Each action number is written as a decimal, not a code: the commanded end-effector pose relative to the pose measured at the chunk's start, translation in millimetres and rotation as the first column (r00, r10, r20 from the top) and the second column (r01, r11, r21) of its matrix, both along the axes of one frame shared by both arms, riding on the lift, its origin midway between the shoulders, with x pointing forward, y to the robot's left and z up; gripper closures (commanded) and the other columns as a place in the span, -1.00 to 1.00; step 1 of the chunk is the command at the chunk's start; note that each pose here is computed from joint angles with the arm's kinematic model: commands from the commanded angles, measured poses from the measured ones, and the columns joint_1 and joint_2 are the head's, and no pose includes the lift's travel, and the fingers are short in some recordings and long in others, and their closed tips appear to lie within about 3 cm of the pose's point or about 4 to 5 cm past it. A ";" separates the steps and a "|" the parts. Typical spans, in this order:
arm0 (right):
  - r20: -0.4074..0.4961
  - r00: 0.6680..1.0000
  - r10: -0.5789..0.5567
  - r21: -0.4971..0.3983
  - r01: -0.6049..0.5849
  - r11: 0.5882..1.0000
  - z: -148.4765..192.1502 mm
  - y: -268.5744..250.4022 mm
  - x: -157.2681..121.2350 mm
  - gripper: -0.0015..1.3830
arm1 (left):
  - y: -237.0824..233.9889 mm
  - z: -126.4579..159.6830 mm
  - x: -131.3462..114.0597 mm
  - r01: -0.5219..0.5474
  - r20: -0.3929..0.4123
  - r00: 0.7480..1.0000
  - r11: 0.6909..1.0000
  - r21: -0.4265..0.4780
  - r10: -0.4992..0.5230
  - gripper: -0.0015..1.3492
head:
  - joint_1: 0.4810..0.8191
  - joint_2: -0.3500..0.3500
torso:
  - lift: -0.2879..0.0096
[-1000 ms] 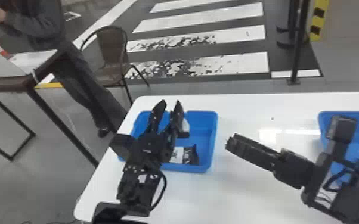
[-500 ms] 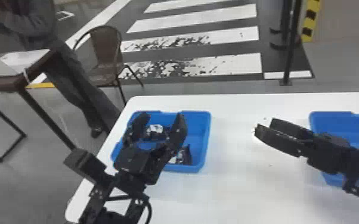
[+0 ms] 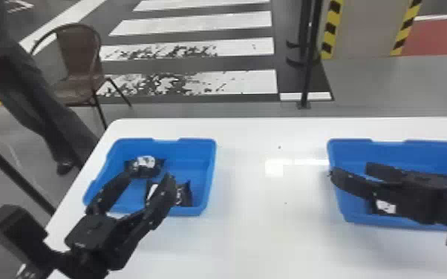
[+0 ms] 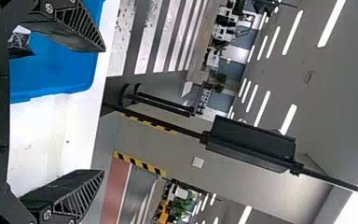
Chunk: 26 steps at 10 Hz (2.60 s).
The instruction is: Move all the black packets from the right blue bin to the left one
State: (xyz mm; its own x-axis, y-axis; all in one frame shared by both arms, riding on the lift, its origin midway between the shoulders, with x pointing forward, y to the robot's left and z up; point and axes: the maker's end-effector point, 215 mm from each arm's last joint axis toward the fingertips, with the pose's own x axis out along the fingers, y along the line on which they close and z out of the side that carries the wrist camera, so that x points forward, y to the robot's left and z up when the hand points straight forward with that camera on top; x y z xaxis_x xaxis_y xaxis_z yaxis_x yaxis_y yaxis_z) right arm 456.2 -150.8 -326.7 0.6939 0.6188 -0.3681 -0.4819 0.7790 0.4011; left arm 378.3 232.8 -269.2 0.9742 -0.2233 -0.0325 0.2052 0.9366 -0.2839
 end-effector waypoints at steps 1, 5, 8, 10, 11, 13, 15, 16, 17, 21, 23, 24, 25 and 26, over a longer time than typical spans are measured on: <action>-0.075 0.994 -0.080 -0.106 0.071 0.992 -11.8 -25.9 -24.2 -0.81 | -0.1 -2.4 0.1 0.004 -0.009 1.000 1.000 0.000 -0.004 -0.83 | 0.27 0.35 | -0.01; -0.060 0.932 -0.358 -0.367 0.313 0.876 -27.3 -108.8 -30.6 -0.81 | -4.0 -6.8 -2.2 0.019 -0.024 1.000 1.000 -0.016 -0.019 -0.82 | 0.27 0.02 | -0.01; -0.046 0.874 -0.484 -0.427 0.420 0.801 -36.0 -166.4 8.8 -0.81 | -2.3 -6.0 -2.1 0.018 -0.018 1.000 1.000 0.007 -0.018 -0.83 | 0.27 -0.20 | -0.01; -0.100 0.854 -0.511 -0.444 0.421 0.791 -62.2 -178.7 29.5 -0.81 | 2.9 4.2 -2.0 0.000 0.022 1.000 0.999 0.033 -0.001 -0.83 | 0.27 -0.33 | -0.01; -0.128 0.854 -0.505 -0.456 0.401 0.794 -75.9 -174.8 35.4 -0.81 | 2.3 1.3 -2.8 0.002 0.013 1.000 1.000 0.031 -0.003 -0.84 | 0.27 -0.35 | -0.01; -0.190 0.857 -0.479 -0.453 0.356 0.817 -98.3 -160.4 36.7 -0.81 | 1.5 2.9 -2.1 0.003 0.017 1.000 1.000 0.030 -0.003 -0.84 | 0.27 -0.32 | -0.01; -0.219 0.858 -0.465 -0.480 0.321 0.817 -111.6 -149.3 29.7 -0.81 | 0.7 0.8 -2.2 0.005 0.013 1.000 1.000 0.020 -0.005 -0.83 | 0.27 -0.28 | -0.01; -0.224 0.851 -0.476 -0.489 0.324 0.810 -114.7 -153.7 31.6 -0.81 | 1.0 0.3 -2.2 0.004 0.013 1.000 1.000 0.018 -0.004 -0.82 | 0.27 -0.26 | -0.01; -0.232 0.847 -0.479 -0.493 0.322 0.808 -118.5 -154.6 33.7 -0.81 | 0.7 0.7 -1.6 0.005 0.014 1.000 1.000 0.016 -0.005 -0.82 | 0.27 -0.26 | -0.01; -0.254 0.836 -0.486 -0.509 0.311 0.802 -123.7 -155.8 36.9 -0.81 | 0.2 -1.1 -1.1 0.005 0.011 1.000 1.000 0.014 -0.006 -0.82 | 0.27 -0.27 | -0.01; -0.276 0.834 -0.478 -0.525 0.286 0.802 -128.1 -149.0 30.9 -0.81 | 1.5 -1.3 -0.4 0.002 0.010 1.000 1.000 0.021 -0.003 -0.82 | 0.27 -0.27 | -0.01; -0.289 0.833 -0.472 -0.527 0.273 0.805 -132.2 -144.6 30.5 -0.81 | 0.5 -1.4 -0.4 0.005 0.010 1.000 1.000 0.021 -0.005 -0.82 | 0.27 -0.26 | -0.01; -0.300 0.830 -0.470 -0.528 0.266 0.806 -136.9 -143.6 30.4 -0.81 | -0.4 -1.6 0.2 0.007 0.011 1.000 1.000 0.018 -0.007 -0.82 | 0.27 -0.24 | -0.01; -0.307 0.829 -0.469 -0.525 0.263 0.809 -138.6 -142.6 30.3 -0.81 | -1.5 -2.0 0.8 0.011 0.011 1.000 1.000 0.018 -0.011 -0.82 | 0.27 -0.24 | -0.01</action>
State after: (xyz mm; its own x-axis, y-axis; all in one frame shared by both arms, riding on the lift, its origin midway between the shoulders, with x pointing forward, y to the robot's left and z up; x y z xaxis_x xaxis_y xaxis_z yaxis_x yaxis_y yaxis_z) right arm 486.6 -294.3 -464.1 0.5589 0.0415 -0.8282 0.0049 0.9986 0.0534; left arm 378.9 232.1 -271.0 0.9726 -0.2310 -0.0259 0.2162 0.9398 -0.2648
